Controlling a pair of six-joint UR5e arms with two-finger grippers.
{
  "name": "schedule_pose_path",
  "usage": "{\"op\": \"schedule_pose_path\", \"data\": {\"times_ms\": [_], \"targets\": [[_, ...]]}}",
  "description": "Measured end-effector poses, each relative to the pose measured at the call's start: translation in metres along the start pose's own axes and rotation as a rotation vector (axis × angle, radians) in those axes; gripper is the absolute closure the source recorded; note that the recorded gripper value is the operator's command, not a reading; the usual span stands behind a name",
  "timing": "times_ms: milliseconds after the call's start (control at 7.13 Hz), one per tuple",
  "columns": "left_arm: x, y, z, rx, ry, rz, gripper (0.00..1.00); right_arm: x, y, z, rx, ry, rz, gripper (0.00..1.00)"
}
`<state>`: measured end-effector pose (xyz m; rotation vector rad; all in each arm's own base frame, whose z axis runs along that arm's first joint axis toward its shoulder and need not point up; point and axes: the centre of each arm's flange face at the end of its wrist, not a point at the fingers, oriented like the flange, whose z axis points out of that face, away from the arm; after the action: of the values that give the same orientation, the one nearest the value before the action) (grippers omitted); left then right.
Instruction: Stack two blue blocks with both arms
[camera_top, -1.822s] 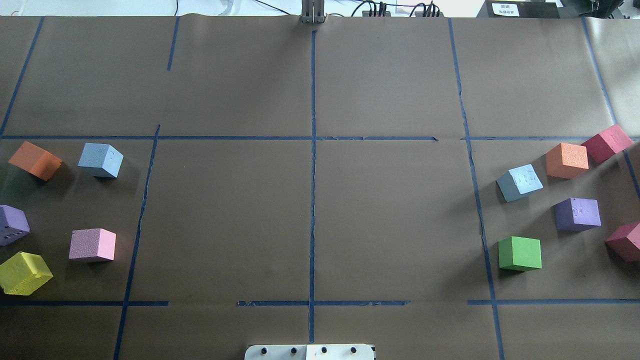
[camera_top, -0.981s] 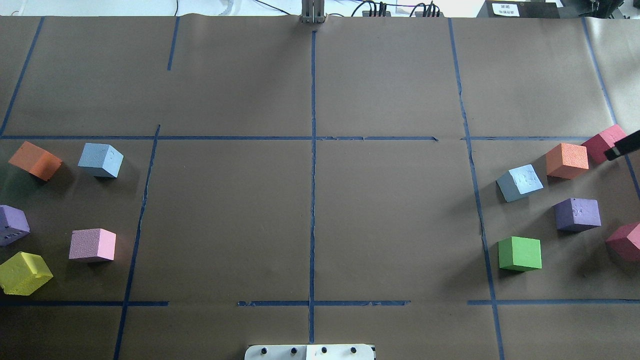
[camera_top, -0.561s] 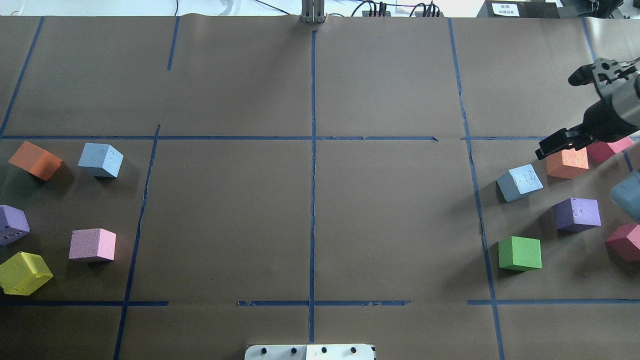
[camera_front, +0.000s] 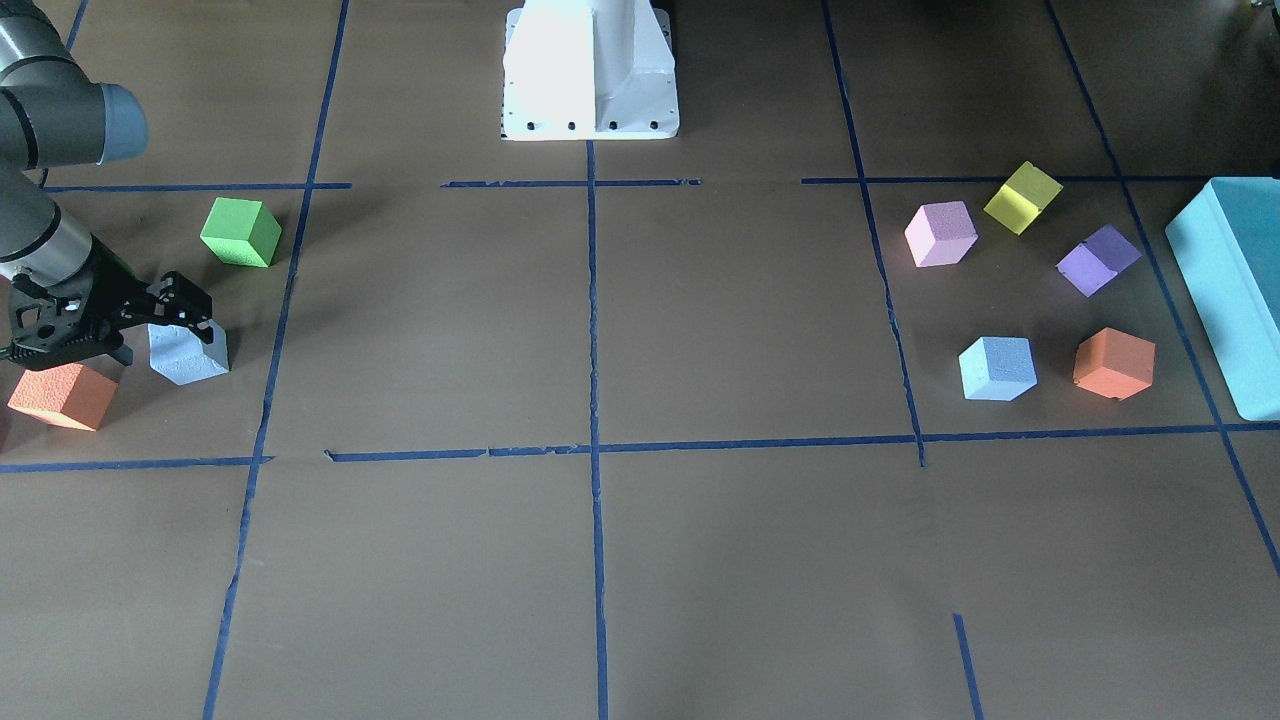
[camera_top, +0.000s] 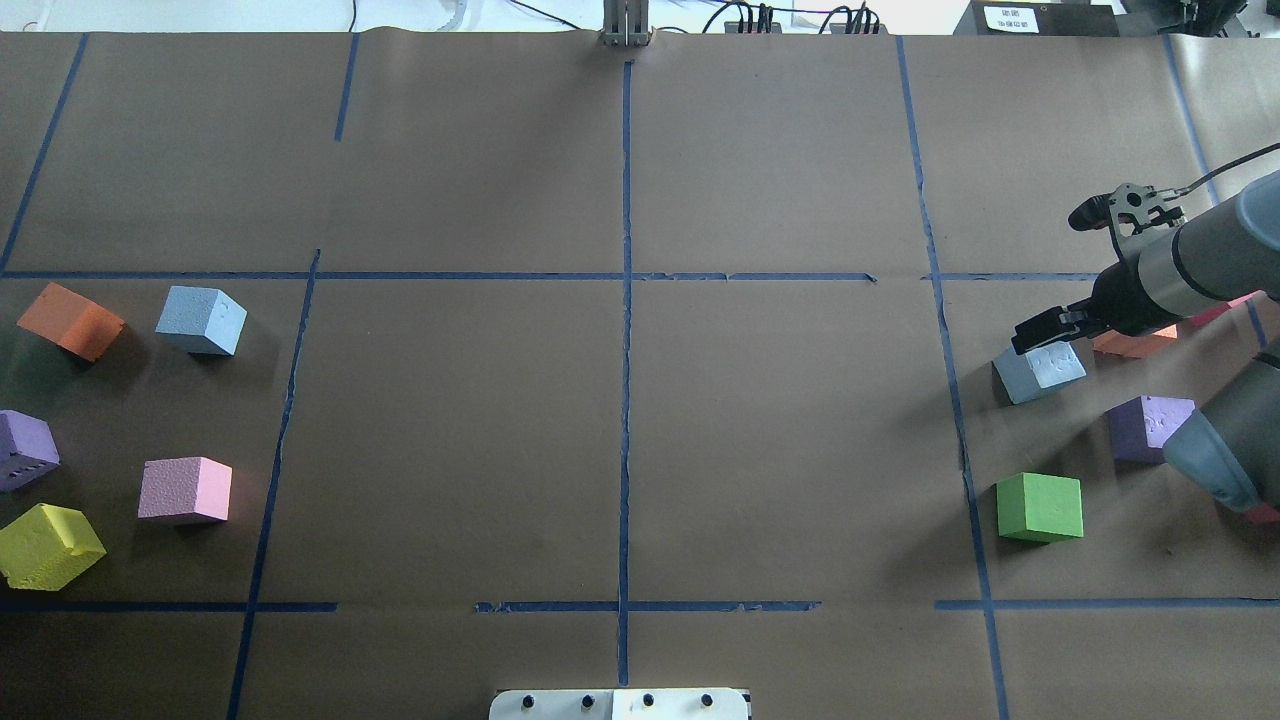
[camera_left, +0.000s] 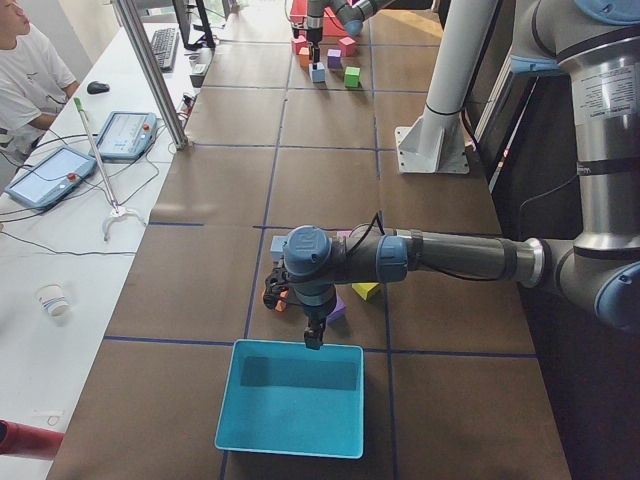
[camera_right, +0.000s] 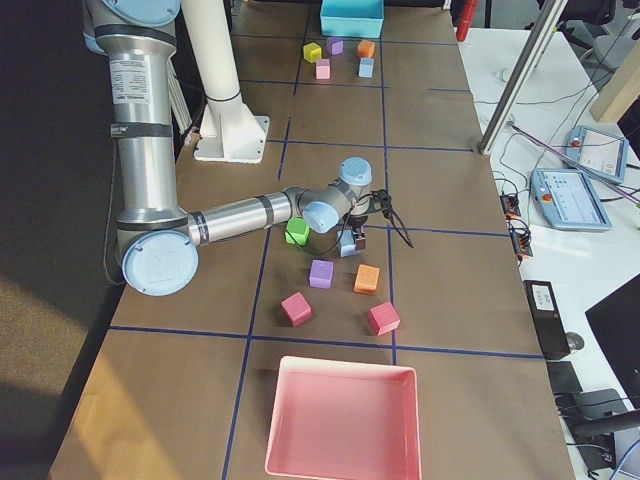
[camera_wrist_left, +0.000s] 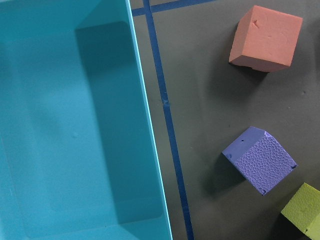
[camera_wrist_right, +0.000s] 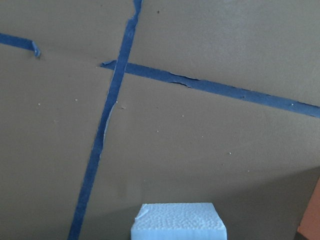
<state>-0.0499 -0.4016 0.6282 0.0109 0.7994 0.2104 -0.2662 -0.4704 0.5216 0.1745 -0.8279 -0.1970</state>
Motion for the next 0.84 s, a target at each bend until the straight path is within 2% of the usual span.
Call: {"op": "schedule_pose_path", "data": {"times_ms": [140,280,561,841], "targets": [[0.000,0.000,0.000,0.000,0.000,0.000,0.00,-0.002,0.004,0.010,-0.011,0.010,-0.008,0.43],[0.000,0.000,0.000,-0.001,0.000,-0.001,0.00,-0.004,0.007,0.017,-0.020,0.016,-0.013,0.64],[-0.001,0.000,0.001,-0.001,0.000,-0.001,0.00,-0.004,0.010,0.025,-0.033,0.022,-0.015,0.92],[-0.001,0.001,0.001,-0.002,0.000,-0.002,0.00,-0.020,0.003,0.018,-0.021,0.000,-0.019,0.96]]}}
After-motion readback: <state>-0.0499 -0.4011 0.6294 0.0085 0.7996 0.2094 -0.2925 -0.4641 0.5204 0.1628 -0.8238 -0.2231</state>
